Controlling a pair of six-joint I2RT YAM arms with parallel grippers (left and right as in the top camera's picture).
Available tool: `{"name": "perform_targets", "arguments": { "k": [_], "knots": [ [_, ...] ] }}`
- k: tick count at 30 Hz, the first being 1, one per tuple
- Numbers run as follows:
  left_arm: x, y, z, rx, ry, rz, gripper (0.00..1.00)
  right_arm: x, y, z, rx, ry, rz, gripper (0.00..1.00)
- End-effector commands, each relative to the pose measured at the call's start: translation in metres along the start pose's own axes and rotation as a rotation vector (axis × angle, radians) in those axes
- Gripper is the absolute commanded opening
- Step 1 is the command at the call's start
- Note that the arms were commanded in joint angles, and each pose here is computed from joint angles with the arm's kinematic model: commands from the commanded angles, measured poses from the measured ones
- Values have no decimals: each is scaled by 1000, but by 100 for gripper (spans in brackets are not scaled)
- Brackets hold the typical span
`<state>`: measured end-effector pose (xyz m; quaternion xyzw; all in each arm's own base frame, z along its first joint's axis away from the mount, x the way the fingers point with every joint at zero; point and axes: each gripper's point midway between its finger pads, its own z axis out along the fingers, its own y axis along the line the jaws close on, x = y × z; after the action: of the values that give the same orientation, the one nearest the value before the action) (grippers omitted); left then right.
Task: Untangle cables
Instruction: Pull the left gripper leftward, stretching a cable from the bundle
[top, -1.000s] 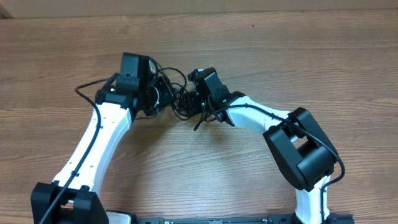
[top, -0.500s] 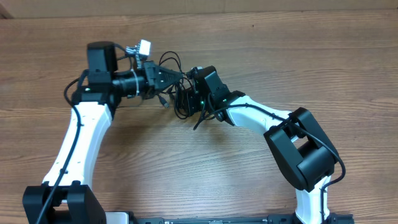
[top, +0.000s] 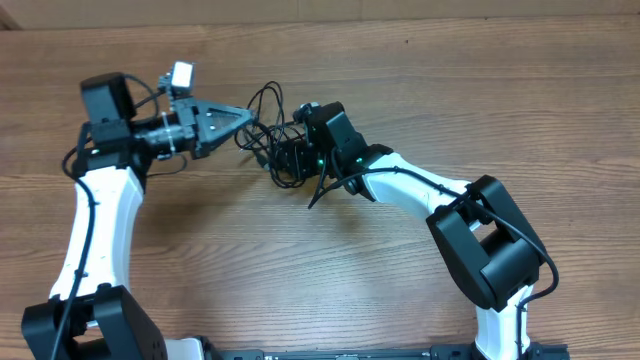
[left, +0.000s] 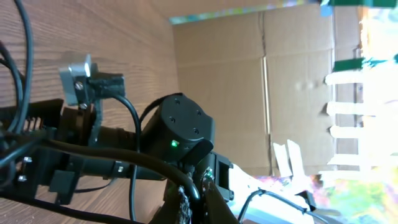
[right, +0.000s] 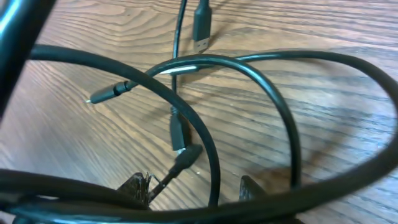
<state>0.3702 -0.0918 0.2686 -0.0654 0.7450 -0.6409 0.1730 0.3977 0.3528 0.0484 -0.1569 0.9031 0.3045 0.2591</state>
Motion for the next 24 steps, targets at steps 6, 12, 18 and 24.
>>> {"name": "perform_targets", "arguments": {
  "k": [6,12,18,24],
  "knots": [
    [0,-36,-36,130,9,101,4,25,-32,8,101,56,26,52],
    [-10,-21,-46,66,-64,40,4,25,-32,8,101,57,26,34],
    [-15,44,-49,-242,-206,-176,4,25,-31,8,101,56,26,8],
    [-1,99,-55,-575,-251,-261,4,25,-31,8,101,56,26,6]
  ]
}}
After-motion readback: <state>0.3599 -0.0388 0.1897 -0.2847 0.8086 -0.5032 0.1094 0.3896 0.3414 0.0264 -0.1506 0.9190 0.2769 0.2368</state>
